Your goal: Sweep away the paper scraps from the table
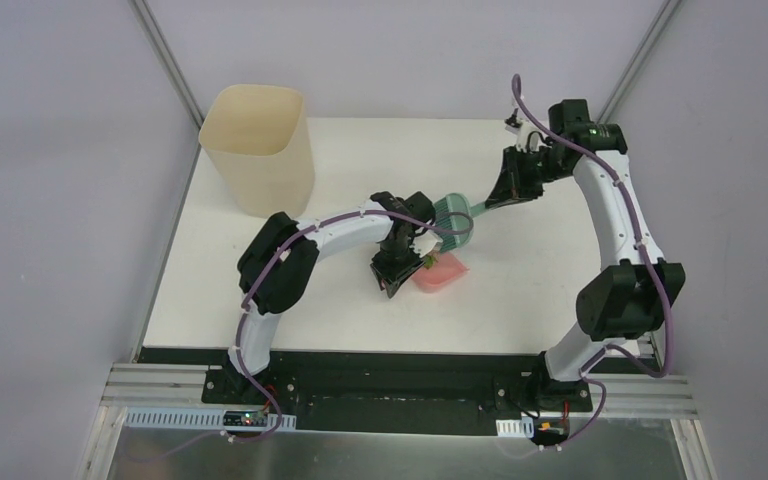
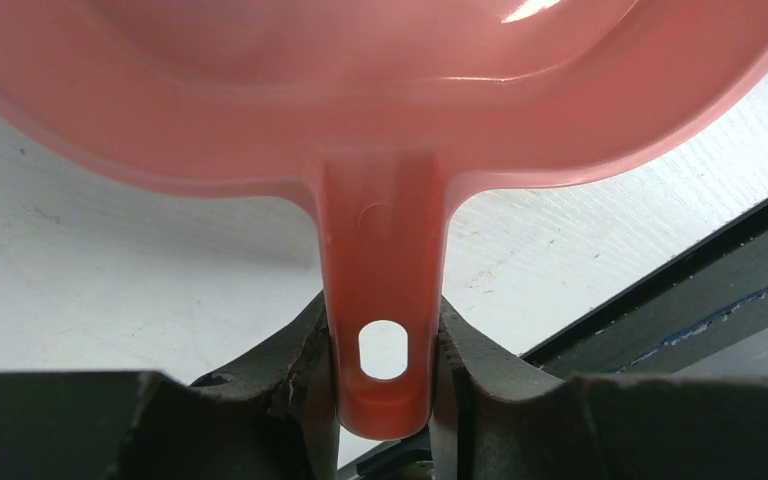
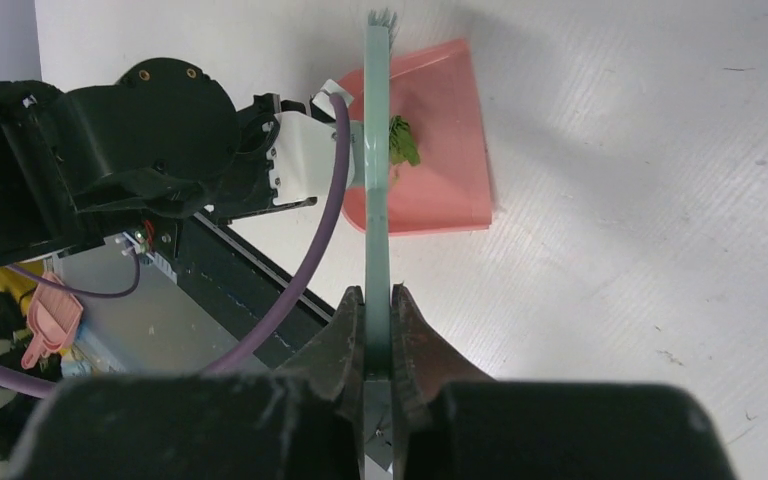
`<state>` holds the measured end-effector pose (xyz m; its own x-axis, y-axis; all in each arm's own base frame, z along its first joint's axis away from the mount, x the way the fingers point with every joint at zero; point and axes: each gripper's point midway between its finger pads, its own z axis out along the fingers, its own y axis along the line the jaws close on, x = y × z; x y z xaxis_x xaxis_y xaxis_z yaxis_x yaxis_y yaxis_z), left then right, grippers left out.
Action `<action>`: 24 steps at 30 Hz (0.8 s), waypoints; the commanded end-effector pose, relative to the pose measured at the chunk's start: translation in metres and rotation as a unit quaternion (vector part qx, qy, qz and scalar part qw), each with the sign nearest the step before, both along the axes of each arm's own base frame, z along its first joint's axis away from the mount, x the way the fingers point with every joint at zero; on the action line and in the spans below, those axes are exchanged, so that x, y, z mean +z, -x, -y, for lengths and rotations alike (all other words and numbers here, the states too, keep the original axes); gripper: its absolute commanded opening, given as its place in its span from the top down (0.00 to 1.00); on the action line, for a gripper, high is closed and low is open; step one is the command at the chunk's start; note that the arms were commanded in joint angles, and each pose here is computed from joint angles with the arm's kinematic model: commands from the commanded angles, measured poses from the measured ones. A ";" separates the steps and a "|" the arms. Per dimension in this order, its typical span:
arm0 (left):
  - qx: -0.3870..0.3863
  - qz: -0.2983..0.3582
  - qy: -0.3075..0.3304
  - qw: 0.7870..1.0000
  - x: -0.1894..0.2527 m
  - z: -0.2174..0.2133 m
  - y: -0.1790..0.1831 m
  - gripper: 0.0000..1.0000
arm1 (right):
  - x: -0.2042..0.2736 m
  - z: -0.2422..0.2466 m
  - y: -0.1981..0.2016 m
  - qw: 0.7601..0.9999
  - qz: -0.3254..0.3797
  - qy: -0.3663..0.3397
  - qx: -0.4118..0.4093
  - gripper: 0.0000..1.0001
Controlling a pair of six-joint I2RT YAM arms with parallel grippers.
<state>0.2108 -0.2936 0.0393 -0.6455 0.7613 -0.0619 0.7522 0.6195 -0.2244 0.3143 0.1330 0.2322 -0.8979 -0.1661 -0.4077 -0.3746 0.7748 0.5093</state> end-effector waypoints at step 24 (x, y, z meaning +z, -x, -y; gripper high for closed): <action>-0.016 0.090 0.009 0.996 0.046 -0.013 -0.002 0.90 | 0.001 0.145 -0.041 0.921 0.133 0.347 -0.119 1.00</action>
